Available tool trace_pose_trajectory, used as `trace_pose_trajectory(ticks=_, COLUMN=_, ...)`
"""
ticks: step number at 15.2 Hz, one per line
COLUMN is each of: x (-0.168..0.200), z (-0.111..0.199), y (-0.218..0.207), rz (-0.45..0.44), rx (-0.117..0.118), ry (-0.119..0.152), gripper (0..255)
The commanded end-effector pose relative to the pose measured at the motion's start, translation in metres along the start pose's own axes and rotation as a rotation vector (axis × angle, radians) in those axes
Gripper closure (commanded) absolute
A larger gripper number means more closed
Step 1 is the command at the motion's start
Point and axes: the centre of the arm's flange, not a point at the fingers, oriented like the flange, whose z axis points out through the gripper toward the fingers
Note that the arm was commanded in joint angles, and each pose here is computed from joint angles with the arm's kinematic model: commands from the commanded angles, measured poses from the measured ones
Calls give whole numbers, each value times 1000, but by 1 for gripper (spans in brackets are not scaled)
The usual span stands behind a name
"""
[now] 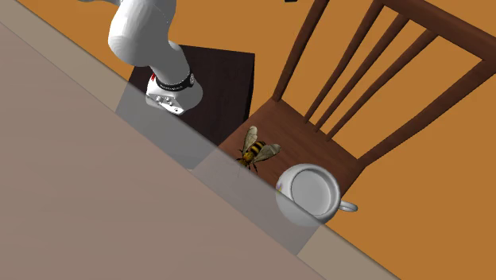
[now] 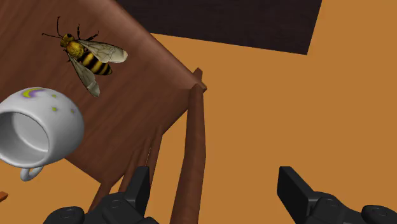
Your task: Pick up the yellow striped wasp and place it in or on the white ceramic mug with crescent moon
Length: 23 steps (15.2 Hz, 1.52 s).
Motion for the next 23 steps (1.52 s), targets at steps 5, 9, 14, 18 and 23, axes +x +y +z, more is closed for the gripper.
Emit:
trace_pose_trajectory(ticks=5, x=2, z=40, y=38, rz=-8, rx=23, ry=-32, gripper=0)
trace_pose_trajectory(ticks=9, x=2, z=81, y=75, rz=-15, rx=46, ry=-63, gripper=0)
trace_pose_trajectory(ticks=14, x=2, z=134, y=119, rz=-25, rx=75, ry=-103, gripper=0)
trace_pose_trajectory(ticks=18, x=0, z=177, y=154, rz=-32, rx=98, ry=-135, gripper=0)
trace_pose_trajectory(ticks=23, x=-3, z=231, y=196, rz=-42, rx=127, ry=-174, gripper=0)
